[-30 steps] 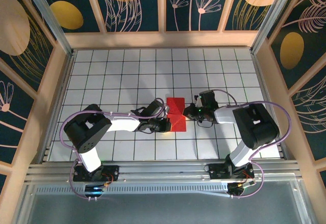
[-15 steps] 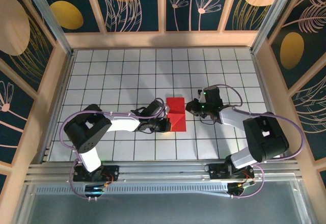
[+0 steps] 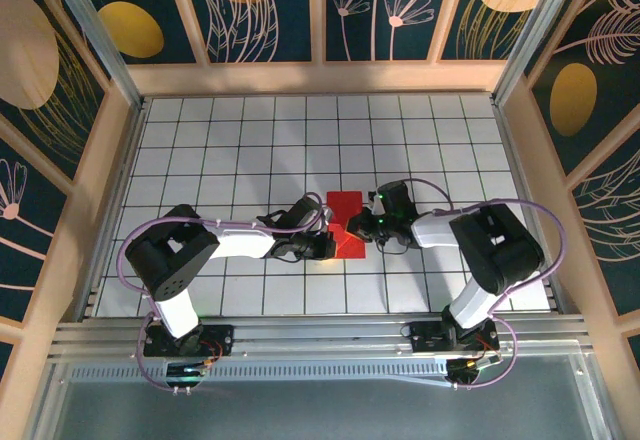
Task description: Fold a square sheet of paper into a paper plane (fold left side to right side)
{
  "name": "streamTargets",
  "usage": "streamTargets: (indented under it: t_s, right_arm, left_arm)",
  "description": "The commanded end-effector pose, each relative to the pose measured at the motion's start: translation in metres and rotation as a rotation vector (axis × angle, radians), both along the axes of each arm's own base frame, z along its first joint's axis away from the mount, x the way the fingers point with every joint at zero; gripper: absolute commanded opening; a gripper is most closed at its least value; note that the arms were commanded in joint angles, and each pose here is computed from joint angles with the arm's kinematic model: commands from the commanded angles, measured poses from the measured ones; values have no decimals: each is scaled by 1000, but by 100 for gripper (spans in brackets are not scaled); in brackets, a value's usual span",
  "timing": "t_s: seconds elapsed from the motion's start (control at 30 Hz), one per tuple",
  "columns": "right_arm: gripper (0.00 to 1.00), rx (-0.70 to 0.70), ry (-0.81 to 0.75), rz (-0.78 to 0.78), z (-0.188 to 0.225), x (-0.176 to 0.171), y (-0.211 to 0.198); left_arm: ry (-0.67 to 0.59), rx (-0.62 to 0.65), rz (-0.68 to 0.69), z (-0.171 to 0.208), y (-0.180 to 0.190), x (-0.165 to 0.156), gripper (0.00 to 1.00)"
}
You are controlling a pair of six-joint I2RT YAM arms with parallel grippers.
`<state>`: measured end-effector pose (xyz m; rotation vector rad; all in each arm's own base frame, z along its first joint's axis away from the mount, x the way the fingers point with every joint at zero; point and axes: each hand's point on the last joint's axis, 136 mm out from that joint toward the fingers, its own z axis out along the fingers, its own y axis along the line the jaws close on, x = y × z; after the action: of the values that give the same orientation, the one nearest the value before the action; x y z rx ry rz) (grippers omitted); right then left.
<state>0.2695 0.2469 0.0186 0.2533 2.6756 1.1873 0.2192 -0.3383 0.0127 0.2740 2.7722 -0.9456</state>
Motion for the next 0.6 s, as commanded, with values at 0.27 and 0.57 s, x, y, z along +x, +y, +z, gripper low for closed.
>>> streamTargets:
  t_s: [0.27,0.57]
  right_arm:
    - [0,-58,99,-44,-30,-20,-20]
    - [0,-49,106,-32,-29,-22,-17]
  left_arm:
    - [68,-2,-2,9,-6,-4,0]
    - [44,-33,-10,14,-28,14,0]
